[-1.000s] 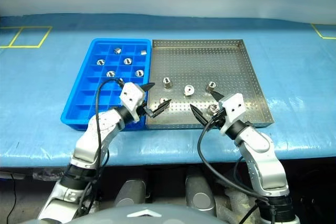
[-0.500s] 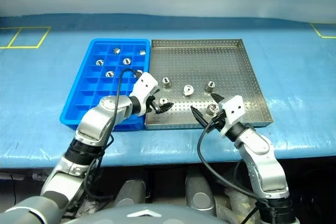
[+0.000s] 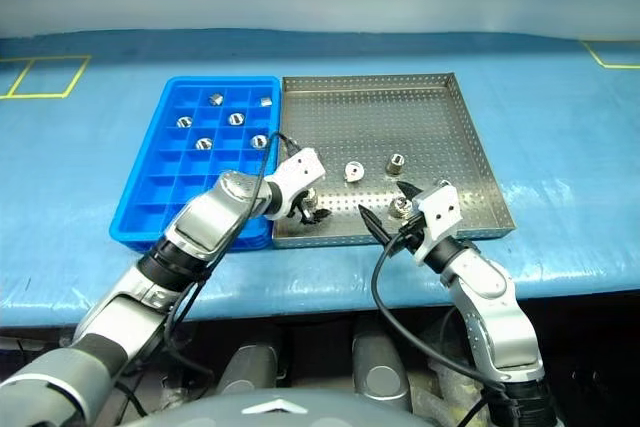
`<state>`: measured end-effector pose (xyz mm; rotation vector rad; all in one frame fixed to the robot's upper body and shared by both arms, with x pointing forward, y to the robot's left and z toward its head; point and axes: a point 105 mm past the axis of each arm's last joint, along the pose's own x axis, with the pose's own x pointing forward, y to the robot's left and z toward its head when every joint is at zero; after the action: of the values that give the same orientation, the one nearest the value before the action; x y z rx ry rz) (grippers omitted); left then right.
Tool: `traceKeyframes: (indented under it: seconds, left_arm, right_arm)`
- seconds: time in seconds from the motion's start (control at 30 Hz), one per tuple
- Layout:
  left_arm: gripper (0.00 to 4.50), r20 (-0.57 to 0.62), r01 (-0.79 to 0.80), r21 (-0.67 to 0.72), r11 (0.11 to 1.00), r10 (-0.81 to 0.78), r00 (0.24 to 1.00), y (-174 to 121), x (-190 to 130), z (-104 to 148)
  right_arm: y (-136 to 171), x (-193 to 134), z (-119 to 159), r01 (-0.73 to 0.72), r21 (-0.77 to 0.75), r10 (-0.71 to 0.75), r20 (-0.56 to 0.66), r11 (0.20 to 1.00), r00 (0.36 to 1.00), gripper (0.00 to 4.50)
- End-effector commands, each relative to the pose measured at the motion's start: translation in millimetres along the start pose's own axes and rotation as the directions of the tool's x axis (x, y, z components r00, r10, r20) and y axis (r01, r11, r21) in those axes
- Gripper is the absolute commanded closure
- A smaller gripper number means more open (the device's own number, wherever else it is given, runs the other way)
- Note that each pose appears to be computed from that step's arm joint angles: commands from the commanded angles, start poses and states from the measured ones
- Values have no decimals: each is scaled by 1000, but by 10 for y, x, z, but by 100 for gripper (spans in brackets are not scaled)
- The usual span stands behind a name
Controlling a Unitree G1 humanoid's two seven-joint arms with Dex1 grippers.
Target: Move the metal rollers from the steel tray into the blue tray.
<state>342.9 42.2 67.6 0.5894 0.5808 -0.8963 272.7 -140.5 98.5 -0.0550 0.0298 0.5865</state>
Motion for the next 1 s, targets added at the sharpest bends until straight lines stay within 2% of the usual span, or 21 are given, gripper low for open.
traceKeyframes:
  seconds: [0.03, 0.2, 0.3, 0.47, 0.53, 0.67, 0.9, 1.0]
  left_arm:
    - [0, -51, 21, 25, 999, -20, 999, 57, 9, -61]
    - [0, -72, -11, 35, 999, 13, 997, 185, 14, -68]
    - [67, -81, -20, 52, 998, 24, 996, 216, 10, -85]
    - [235, -71, -4, 65, 998, 9, 997, 191, 9, -82]
    - [278, -69, 2, 64, 998, 2, 998, 172, 10, -78]
    - [278, -12, -36, 5, 999, 36, 999, 199, 5, -5]
    - [278, 212, -32, -265, 964, 91, 973, 201, -178, 244]
    - [278, 329, -104, -382, 918, 241, 913, 324, -372, 361]
  right_arm:
    - [18, -4, 142, -2, -35, 3, 50, 999, 999, 1]
    - [22, -6, 139, 3, -33, -1, 51, 999, 999, 1]
    - [22, -15, 136, 7, -32, -5, 52, 999, 999, 0]
    - [21, -7, 134, 9, -31, -7, 52, 999, 999, 0]
    - [19, -4, 135, 10, -30, -8, 53, 1000, 999, 0]
    - [16, 7, 143, 6, -31, -4, 54, 999, 999, 0]
    - [30, 22, 136, -10, -22, 11, 50, 1000, 999, 0]
    - [27, 31, 127, -15, -21, 16, 46, 1000, 999, 0]
